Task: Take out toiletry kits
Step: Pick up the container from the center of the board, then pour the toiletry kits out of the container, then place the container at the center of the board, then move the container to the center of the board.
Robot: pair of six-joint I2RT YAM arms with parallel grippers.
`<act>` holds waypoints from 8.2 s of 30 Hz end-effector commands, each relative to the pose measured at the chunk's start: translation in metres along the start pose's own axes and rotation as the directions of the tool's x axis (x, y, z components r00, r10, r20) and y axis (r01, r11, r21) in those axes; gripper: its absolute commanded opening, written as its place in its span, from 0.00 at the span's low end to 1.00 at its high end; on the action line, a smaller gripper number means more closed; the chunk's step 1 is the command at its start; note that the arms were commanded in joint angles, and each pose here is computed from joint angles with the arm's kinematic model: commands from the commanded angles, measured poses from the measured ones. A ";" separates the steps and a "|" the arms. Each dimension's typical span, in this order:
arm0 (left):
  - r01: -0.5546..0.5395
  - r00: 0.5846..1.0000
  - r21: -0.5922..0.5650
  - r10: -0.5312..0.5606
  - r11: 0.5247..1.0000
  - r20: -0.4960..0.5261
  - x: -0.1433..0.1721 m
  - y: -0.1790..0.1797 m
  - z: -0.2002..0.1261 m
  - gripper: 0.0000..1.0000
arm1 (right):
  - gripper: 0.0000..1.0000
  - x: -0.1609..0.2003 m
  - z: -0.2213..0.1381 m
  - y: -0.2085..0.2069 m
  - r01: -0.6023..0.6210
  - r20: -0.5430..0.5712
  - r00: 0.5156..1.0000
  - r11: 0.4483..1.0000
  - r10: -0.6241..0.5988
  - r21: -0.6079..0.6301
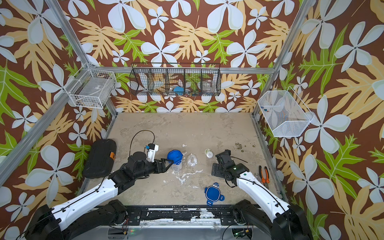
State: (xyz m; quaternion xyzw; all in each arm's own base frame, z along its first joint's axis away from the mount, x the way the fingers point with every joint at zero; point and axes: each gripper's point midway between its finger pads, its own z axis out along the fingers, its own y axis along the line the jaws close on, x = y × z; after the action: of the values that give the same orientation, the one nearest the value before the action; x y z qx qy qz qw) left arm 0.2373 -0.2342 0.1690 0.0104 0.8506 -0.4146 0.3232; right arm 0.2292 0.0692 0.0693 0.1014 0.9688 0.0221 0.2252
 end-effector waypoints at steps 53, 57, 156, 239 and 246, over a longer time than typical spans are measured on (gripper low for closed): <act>0.000 1.000 0.010 0.000 1.000 0.020 0.000 0.004 0.005 0.86 | 0.56 0.097 -0.049 0.053 -0.100 -0.671 0.732 0.957 -0.115 -0.273; -0.007 1.000 0.016 0.007 1.000 0.022 -0.002 0.000 0.004 0.86 | 0.60 0.063 -0.064 0.054 -0.028 -0.594 0.792 0.963 -0.142 -0.267; 0.014 1.000 -0.068 -0.013 0.998 0.014 -0.024 -0.002 0.007 0.86 | 0.65 -0.073 0.087 0.184 0.140 -0.127 0.974 0.944 -0.185 -0.300; 0.049 0.994 -0.185 -0.067 0.982 -0.092 -0.007 0.055 0.029 0.76 | 0.85 -0.124 0.045 0.209 0.178 -0.028 0.979 0.906 -0.204 -0.384; 0.040 0.993 -0.187 -0.059 0.982 -0.099 -0.007 0.056 0.029 0.76 | 0.94 -0.124 0.063 0.246 0.318 0.020 0.939 0.845 -0.343 -0.431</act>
State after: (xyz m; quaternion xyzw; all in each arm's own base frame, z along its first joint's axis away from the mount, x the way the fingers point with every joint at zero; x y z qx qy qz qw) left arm 0.2768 -0.2283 0.1372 -0.0093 0.8835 -0.3760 0.2792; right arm 0.4171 0.2851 0.0938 -0.0711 0.9470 0.2212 0.2217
